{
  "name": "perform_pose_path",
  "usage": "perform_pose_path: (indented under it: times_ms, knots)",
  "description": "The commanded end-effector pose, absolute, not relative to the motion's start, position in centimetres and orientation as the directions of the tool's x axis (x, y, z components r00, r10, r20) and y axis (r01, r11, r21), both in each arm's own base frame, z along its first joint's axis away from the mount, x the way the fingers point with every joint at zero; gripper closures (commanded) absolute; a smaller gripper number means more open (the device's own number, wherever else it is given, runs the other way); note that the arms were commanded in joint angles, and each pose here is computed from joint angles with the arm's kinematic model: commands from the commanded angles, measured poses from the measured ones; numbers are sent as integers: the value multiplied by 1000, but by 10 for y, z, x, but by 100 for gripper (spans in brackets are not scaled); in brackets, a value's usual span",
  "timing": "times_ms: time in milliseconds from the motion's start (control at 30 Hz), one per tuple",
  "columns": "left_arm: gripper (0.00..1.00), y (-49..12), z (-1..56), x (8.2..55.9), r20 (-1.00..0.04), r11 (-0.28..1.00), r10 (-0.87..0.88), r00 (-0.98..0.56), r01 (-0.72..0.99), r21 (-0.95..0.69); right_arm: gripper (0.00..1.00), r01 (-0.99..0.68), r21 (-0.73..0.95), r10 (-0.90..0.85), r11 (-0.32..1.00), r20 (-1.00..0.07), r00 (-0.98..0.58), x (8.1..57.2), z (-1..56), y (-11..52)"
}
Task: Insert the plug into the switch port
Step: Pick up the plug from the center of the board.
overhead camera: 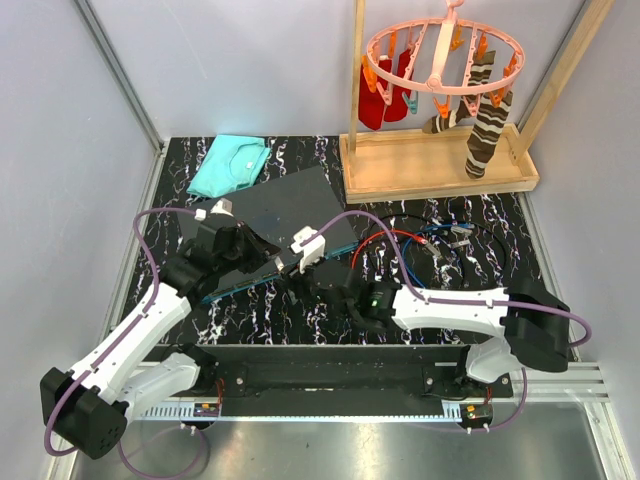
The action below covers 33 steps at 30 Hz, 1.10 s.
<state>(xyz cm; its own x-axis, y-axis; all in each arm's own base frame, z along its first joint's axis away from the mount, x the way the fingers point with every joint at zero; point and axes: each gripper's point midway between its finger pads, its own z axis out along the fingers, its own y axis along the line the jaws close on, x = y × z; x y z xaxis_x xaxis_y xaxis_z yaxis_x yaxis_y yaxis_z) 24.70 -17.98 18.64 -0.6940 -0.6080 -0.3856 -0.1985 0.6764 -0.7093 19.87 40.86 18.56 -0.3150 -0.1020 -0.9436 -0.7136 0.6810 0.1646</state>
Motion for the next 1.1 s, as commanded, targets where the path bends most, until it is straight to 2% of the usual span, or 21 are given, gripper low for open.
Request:
perform_pose_path:
  times_ms: [0, 333, 567, 700, 1067]
  knots:
    - [100, -183, 212, 252, -392, 642, -636, -664, -176, -746, 42, -655, 102, -35, 749, -980, -194, 220, 210, 411]
    - [100, -184, 214, 251, -387, 641, -631, -673, -171, -748, 54, -669, 68, -44, 740, -988, -149, 221, 217, 431]
    - [100, -185, 211, 251, -386, 646, -626, -678, -175, -743, 58, -627, -1, -79, 779, -992, -96, 225, 219, 432]
    - [100, -185, 211, 251, -386, 646, -627, -677, -174, -744, 64, -612, -24, -103, 790, -990, -93, 228, 215, 433]
    - [99, -184, 213, 252, -393, 647, -628, -672, -170, -744, 99, -592, -69, -179, 803, -975, -129, 227, 193, 430]
